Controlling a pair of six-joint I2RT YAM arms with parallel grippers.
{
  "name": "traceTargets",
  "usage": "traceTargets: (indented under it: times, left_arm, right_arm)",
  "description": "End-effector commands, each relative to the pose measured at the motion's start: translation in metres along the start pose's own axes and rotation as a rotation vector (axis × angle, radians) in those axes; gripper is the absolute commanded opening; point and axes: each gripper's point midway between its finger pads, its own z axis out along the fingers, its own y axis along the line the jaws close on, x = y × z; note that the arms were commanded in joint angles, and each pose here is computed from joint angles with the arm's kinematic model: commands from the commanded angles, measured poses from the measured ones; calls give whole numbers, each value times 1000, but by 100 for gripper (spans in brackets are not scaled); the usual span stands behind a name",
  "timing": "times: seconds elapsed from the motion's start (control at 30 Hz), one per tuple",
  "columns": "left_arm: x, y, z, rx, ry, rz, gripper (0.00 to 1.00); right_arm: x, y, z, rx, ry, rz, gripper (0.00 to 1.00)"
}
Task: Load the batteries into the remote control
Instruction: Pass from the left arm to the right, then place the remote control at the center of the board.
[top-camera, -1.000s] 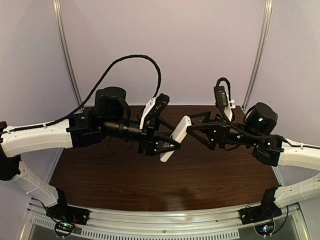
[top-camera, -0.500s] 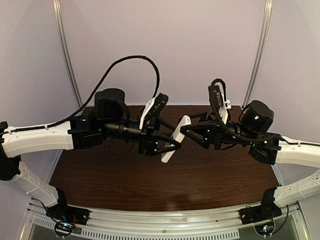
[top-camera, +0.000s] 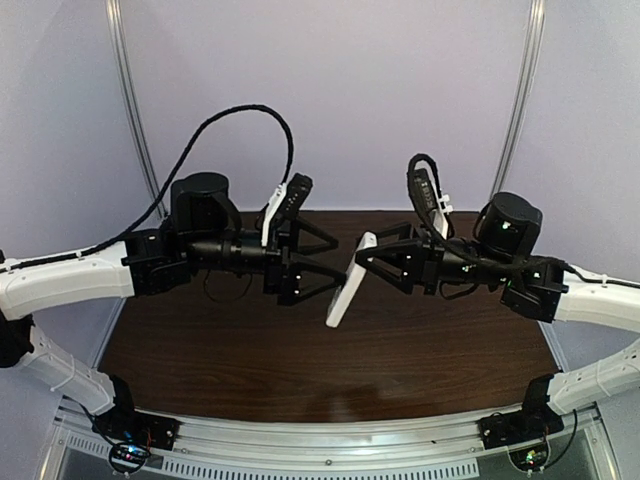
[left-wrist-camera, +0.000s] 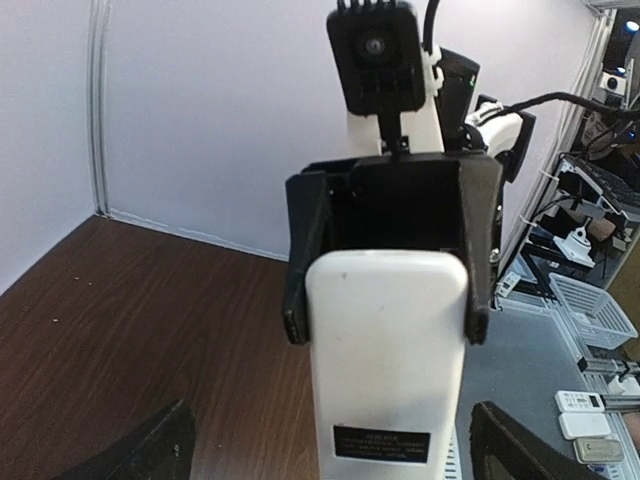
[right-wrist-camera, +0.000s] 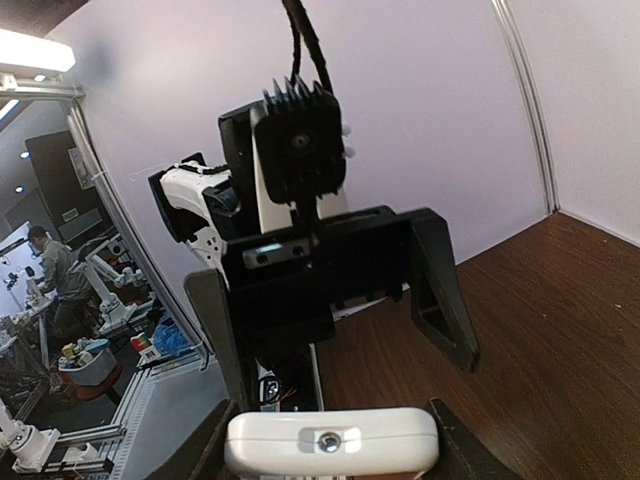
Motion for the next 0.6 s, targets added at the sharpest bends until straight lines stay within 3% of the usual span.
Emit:
traceTargets:
  times: [0.0, 0.17, 0.4, 0.57]
  left_arm:
    - [-25, 20, -38, -140, -83, 39, 98]
    - [-16, 61, -72, -377, -100, -20, 98]
    - [33, 144, -125, -769, -28, -272, 97]
    - [57, 169, -153, -875, -19, -362, 97]
  right_arm:
    - [4, -37, -9, 196, 64, 44, 21]
    - [28, -84, -18, 427, 184, 76, 18]
    - [74, -136, -12, 631, 444, 116, 17]
    - [108, -162, -12, 715, 596, 121, 16]
